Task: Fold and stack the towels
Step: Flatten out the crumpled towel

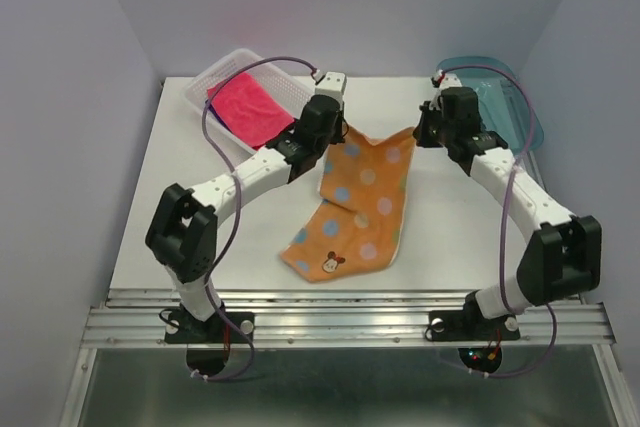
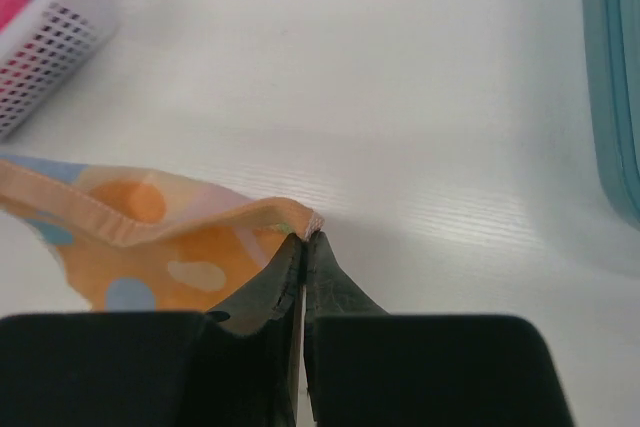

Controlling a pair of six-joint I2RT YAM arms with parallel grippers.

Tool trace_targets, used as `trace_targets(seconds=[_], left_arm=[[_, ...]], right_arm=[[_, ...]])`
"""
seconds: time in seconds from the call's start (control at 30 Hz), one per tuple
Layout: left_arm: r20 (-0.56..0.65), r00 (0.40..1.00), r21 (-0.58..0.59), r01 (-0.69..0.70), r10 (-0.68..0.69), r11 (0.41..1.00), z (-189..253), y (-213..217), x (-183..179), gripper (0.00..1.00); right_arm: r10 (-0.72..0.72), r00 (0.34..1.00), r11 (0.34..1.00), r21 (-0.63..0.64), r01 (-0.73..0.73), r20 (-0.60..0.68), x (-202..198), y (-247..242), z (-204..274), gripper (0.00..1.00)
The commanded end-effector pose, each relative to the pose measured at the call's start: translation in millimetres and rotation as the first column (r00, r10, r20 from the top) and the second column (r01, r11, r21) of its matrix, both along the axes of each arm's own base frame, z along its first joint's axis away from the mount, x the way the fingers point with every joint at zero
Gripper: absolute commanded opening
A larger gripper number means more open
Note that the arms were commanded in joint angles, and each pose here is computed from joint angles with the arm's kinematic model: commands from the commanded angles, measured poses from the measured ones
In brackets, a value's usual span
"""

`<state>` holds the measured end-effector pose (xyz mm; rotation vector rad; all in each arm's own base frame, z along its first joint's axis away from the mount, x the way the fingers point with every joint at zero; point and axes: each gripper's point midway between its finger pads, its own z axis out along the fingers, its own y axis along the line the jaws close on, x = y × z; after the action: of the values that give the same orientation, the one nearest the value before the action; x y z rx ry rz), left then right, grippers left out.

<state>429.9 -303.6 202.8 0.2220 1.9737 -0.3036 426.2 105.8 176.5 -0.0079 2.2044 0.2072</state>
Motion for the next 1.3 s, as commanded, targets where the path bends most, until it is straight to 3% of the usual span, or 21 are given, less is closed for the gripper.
trace_targets(seconds=[0.0,0.23,0.47,0.6,0.77,0.9,1.03,1.27], left_arm=[[0.180,0.981,-0.118,-0.048,0.069,0.992,81,6,-16,0.00],[0.355,0.927,-0.278,-0.017,0.119,0.960,197,23,-73,0.00],[0.530,0.835,-0.451,0.130,0.148,0.883,325,72,-149,0.00],[0.591,0.795,-0.488,0.214,0.139,0.847,366,90,-175,0.00],[0.573,0.788,-0.511,0.130,0.224,0.850,380,104,-168,0.00],[0.552,0.781,-0.486,0.017,0.292,0.874,374,102,-146,0.00],[0.523,0.787,-0.438,-0.081,0.327,0.895,352,93,-102,0.00],[0.527,0.787,-0.399,-0.104,0.321,0.911,345,89,-35,0.00]], right_arm=[[0.133,0.968,0.988,0.055,-0.148,0.212,-16,24,91,0.01],[0.244,0.875,0.950,0.076,-0.301,0.418,-57,38,209,0.01],[0.348,0.668,0.858,0.063,-0.509,0.658,-137,52,353,0.01],[0.382,0.591,0.823,0.030,-0.568,0.710,-163,56,392,0.01],[0.306,0.631,0.878,0.044,-0.476,0.713,-144,43,406,0.01],[0.255,0.681,0.921,0.042,-0.388,0.687,-102,38,394,0.01],[0.188,0.722,0.960,0.032,-0.280,0.666,-59,28,377,0.01],[0.103,0.766,0.993,-0.024,-0.114,0.635,9,14,354,0.01]])
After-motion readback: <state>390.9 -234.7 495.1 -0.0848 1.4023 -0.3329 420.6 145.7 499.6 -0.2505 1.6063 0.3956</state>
